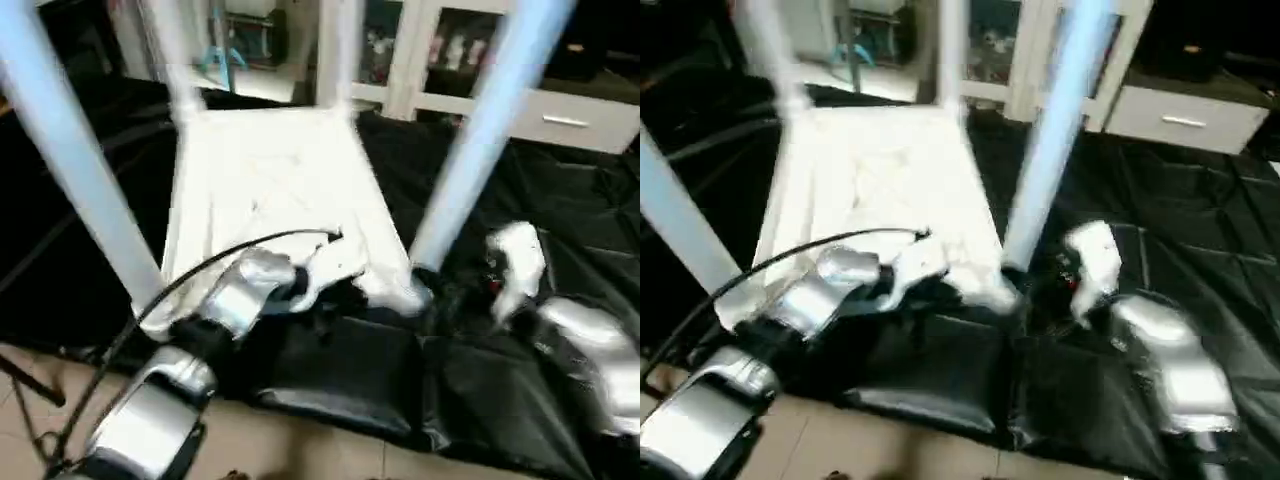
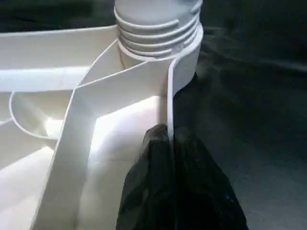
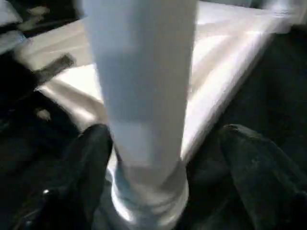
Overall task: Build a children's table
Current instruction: Rotate leg to tighten
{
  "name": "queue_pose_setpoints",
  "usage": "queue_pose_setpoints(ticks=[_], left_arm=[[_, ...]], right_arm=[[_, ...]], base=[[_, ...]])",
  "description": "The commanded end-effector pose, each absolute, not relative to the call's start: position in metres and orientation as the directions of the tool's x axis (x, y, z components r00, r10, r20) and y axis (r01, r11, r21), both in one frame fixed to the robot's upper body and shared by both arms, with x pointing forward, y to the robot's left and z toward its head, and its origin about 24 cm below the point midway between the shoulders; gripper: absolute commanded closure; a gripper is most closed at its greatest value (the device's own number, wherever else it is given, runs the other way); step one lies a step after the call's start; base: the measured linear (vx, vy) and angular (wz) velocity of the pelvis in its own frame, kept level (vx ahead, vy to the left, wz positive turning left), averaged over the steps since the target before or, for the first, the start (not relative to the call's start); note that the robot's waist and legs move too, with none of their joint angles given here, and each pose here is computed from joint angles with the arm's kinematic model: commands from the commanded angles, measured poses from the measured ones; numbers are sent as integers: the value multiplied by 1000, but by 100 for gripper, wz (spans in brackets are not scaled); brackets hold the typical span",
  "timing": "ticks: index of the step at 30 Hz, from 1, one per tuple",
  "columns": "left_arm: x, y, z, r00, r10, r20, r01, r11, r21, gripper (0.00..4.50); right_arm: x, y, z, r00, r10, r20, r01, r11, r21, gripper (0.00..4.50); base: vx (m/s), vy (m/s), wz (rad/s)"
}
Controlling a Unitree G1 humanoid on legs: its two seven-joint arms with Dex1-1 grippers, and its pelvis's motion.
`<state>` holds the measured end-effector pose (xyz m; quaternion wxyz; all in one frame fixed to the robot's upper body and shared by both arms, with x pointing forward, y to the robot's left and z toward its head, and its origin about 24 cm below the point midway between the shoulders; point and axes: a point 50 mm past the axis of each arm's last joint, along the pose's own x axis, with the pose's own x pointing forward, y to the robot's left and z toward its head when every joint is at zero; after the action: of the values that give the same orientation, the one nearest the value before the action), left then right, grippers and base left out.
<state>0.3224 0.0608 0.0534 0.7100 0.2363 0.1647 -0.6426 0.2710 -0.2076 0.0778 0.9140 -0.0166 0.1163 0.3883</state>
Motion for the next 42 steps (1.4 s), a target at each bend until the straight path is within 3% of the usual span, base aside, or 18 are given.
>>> queue_pose_setpoints(ticks=[1, 3, 9, 23, 25, 34, 42], left_arm=[[312, 48, 55, 21, -863, -504, 994, -35, 101, 450], [306, 51, 56, -32, -858, -513, 993, -86, 82, 450], [303, 51, 57, -56, -854, -517, 991, -109, 73, 450], [301, 52, 58, -59, -850, -523, 991, -112, 70, 450], [301, 55, 56, -57, -844, -533, 992, -107, 63, 450], [302, 58, 57, -51, -841, -539, 994, -98, 58, 450], [303, 58, 55, -49, -835, -548, 994, -96, 58, 450]], right_arm=[[265, -208, 81, 602, 759, -247, -768, 636, 82, 35], [253, -210, 76, 450, 825, -341, -849, 514, 124, 35], [256, -209, 67, 378, 827, -415, -884, 456, 102, 35], [261, -209, 64, 352, 831, -430, -897, 432, 99, 51], [261, -209, 63, 331, 844, -422, -907, 408, 104, 88], [262, -209, 60, 303, 852, -427, -918, 382, 111, 165], [261, -207, 54, 280, 845, -456, -930, 356, 89, 178]], base=[[0, 0, 0], [0, 0, 0], [0, 0, 0], [0, 0, 0], [0, 0, 0], [0, 0, 0], [0, 0, 0]])
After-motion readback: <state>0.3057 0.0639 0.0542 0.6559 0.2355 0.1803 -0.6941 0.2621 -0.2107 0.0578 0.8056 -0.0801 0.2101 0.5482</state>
